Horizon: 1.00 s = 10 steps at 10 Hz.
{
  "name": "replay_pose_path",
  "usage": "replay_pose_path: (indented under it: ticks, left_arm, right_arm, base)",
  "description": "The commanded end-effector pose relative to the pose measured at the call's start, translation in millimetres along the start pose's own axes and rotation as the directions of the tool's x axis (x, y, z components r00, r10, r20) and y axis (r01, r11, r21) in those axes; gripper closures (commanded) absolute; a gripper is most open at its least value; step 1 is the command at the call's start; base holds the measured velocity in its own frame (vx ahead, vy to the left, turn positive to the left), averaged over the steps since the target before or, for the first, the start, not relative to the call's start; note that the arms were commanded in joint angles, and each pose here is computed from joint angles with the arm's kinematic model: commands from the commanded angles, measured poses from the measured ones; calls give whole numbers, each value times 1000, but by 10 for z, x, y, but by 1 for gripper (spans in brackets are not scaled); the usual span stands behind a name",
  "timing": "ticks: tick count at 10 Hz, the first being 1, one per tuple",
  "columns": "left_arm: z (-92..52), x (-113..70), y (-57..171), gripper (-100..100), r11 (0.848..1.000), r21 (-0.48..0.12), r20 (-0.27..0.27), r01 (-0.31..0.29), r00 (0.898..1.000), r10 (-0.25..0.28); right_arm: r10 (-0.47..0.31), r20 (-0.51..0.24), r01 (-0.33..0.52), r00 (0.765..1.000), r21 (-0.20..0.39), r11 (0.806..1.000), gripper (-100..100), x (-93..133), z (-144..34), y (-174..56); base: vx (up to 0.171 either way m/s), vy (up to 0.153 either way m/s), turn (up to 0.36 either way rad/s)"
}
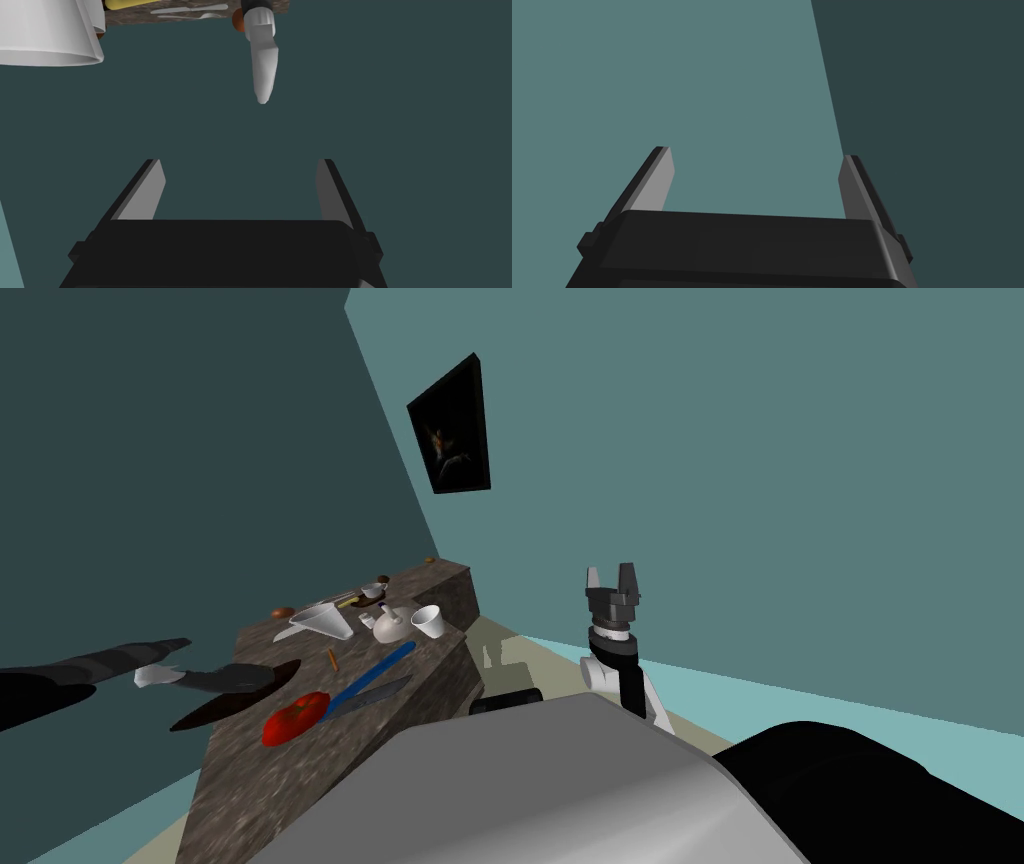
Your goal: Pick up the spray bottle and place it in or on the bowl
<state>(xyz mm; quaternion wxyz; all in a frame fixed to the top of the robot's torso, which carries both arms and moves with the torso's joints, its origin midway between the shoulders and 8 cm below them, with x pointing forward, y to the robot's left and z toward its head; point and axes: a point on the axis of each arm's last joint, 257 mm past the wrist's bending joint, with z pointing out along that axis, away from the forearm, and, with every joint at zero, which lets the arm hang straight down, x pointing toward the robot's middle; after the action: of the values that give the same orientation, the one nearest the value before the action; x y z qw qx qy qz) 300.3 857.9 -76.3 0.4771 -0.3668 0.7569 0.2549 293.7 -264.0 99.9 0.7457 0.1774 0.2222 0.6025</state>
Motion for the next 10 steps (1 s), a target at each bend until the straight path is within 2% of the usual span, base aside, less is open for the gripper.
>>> replay_pose_path:
  ticks: [1,5,6,10]
  left_arm:
    - [-43,-78,-108,-100,1000,8,-4,-1,1000,1]
    - [-49,-103,-115,-100,1000,8,-1,2,1000,-2]
    - [-49,-103,-116,0,1000,8,-1,-1,1000,1]
    - [-49,-103,-116,0,1000,8,-1,-1,1000,1]
  right_arm:
    - [0,0,0,1000,0,1000,0,0,0,0]
    - [0,0,0,1000,0,1000,0,0,0,0]
    - [0,0,0,1000,0,1000,0,0,0,0]
    - [0,0,0,1000,0,1000,0,0,0,0]
  base:
    - [9,-14,71]
    - [0,-1,12]
    - [0,0,0]
    - [0,0,0]
